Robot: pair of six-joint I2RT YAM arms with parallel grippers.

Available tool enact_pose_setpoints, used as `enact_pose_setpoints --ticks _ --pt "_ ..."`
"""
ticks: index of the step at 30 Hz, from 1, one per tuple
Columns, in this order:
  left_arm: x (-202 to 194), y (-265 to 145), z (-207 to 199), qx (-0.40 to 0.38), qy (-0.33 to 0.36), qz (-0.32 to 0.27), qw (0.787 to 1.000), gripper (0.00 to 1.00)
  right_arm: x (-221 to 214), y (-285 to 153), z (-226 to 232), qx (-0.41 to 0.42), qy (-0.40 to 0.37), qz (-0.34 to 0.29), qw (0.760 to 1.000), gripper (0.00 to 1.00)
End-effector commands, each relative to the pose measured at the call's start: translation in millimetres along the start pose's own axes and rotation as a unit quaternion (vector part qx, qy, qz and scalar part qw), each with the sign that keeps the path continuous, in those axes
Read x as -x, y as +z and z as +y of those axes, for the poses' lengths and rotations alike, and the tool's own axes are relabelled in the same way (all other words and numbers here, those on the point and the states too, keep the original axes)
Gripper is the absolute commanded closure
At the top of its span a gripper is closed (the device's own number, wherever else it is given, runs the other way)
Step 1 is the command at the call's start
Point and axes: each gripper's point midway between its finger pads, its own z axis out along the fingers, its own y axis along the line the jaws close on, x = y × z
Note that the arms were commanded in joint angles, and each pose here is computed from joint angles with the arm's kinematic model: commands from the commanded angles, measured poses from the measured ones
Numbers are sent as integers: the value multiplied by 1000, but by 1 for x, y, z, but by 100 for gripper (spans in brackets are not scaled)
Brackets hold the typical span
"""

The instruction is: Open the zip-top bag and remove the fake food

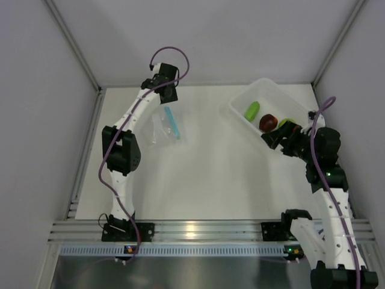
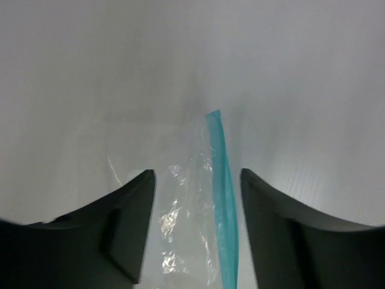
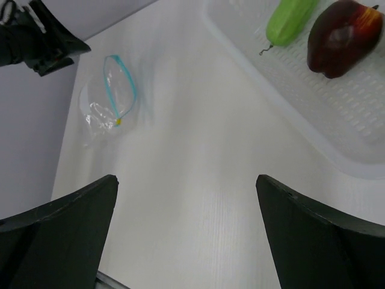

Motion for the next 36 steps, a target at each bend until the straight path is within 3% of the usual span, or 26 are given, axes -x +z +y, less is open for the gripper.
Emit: enact_pose_setpoints --ticks 1,4,5,11,12,13,16,19,22,29,32,36 --pt "53 -45 -4 -57 -49 -52 996 27 18 -17 -6 -49 -38 -23 998 1" --pt "69 -70 1 -91 -55 -64 992 3 28 -25 -2 -58 -56 -33 996 1" --pt "72 -84 8 -99 -60 -69 991 2 32 -28 -1 -64 -60 -36 995 0" --pt "71 -169 54 -139 -72 -106 982 2 61 -46 4 -125 -129 -69 981 1" --pt "47 -165 60 -132 -61 -86 986 2 64 -48 7 -127 -144 -74 979 1" --pt "48 -192 76 -138 -67 -111 982 2 65 -51 11 -126 -171 -81 974 1" --pt "6 -200 118 -86 -53 -111 989 2 76 -63 11 -150 -194 -121 962 1" --pt "-31 -208 154 -48 -50 -120 990 2 75 -71 15 -142 -217 -127 957 1" --pt "-54 -226 172 -58 -61 -139 987 2 66 -72 9 -149 -222 -119 956 1" --pt "-102 -235 187 -90 -44 -151 983 2 59 -90 -23 -218 -218 -143 940 1" --pt "-107 -244 174 -144 -52 -165 974 2 54 -95 -19 -194 -228 -165 940 1" --pt "-115 -244 181 -145 -73 -185 969 2 47 -98 -18 -179 -233 -172 940 1"
